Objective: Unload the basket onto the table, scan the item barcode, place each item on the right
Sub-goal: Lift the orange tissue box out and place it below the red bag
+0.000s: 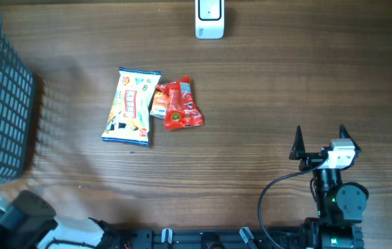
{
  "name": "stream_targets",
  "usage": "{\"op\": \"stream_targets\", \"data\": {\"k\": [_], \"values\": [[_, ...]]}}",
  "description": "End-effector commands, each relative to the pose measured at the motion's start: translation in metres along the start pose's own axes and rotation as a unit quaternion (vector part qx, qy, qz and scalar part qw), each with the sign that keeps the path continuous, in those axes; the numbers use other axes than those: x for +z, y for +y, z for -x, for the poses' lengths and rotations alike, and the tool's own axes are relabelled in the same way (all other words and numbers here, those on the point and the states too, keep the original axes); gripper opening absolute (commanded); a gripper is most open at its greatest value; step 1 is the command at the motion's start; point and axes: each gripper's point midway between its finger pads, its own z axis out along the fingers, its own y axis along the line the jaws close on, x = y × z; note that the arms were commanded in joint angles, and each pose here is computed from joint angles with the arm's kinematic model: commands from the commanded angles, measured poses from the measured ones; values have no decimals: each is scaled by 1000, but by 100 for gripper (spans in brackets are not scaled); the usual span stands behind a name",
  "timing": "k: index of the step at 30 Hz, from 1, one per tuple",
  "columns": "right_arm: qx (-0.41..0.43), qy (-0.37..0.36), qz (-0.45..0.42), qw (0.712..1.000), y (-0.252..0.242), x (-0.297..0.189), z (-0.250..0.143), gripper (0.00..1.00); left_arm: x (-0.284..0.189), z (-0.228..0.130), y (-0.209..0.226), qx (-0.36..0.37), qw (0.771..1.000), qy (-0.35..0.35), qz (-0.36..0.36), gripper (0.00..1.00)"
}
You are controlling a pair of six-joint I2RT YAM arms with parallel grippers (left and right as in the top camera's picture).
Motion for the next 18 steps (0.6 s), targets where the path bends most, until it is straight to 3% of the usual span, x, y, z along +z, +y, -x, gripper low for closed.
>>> {"op": "stream_targets", "data": {"k": [1, 9, 18], "values": [[7, -1, -7, 1000, -3, 0, 0, 100, -22, -34, -59, 31, 992, 40, -112, 4], [7, -1, -7, 1000, -3, 0, 0, 100, -13, -112, -116, 186, 962, 133, -152, 4], [7, -1, -7, 1000, -3, 0, 0, 100, 32, -219, -133, 293, 917, 253, -100, 4]]}}
